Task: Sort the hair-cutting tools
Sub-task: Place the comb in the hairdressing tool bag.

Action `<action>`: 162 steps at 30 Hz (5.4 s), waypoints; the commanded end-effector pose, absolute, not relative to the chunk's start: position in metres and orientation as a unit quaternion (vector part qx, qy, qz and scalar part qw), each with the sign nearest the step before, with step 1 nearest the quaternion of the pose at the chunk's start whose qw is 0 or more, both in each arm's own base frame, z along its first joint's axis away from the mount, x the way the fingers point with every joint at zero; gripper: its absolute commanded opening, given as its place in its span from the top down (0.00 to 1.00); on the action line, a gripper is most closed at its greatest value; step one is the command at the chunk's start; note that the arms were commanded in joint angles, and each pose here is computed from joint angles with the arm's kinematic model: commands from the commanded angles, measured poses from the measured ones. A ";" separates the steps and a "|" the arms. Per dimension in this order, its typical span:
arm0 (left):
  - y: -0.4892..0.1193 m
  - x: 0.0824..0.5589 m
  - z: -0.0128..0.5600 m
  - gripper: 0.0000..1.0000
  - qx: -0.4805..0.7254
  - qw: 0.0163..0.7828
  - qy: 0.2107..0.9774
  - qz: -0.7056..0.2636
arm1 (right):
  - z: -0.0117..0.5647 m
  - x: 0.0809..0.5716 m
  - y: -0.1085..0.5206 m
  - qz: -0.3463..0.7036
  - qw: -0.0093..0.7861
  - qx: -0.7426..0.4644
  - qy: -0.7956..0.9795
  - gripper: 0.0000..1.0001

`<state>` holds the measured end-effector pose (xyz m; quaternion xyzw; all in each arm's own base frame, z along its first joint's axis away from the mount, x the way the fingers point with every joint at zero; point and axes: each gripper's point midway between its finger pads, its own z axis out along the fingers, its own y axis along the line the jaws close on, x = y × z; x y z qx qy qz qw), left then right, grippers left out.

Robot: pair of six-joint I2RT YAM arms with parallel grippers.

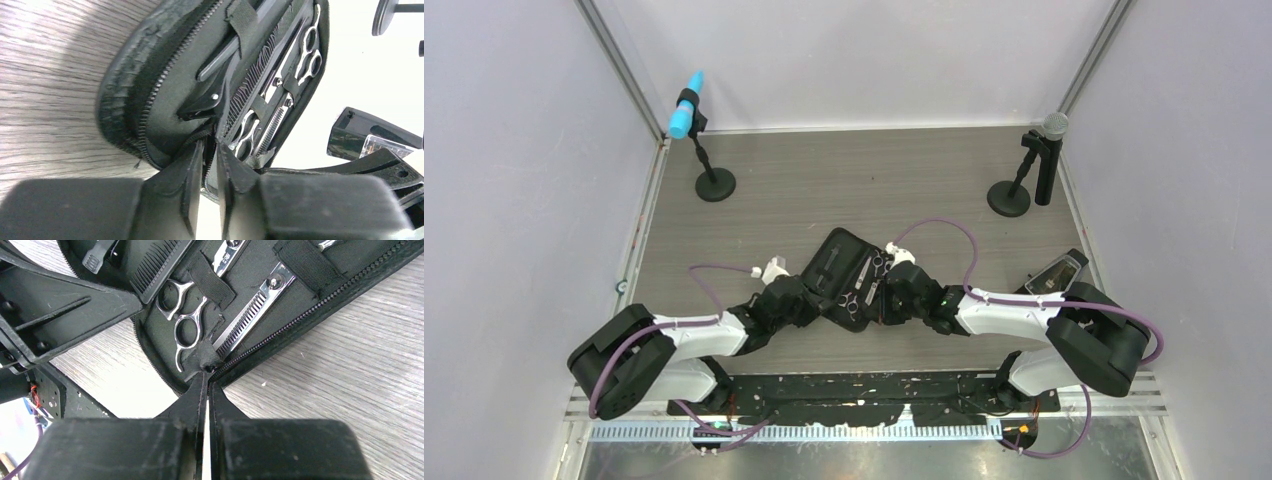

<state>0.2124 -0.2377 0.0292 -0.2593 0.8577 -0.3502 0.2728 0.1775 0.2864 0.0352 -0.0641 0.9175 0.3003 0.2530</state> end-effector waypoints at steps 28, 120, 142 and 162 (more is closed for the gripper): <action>-0.195 0.205 0.024 1.00 -0.266 0.268 0.875 -0.304 | 0.036 0.186 0.286 0.285 0.270 -0.054 0.918 0.95; -0.180 0.183 -0.005 1.00 -0.261 0.164 0.904 -0.297 | 0.025 0.167 0.387 0.440 0.250 -0.199 0.839 0.95; -0.169 0.162 0.006 1.00 -0.238 0.143 0.917 -0.285 | 0.011 0.181 0.366 0.392 0.266 -0.149 0.868 0.95; -0.182 0.146 0.016 1.00 -0.241 0.111 0.909 -0.323 | 0.006 0.186 0.364 0.373 0.272 -0.125 0.878 0.95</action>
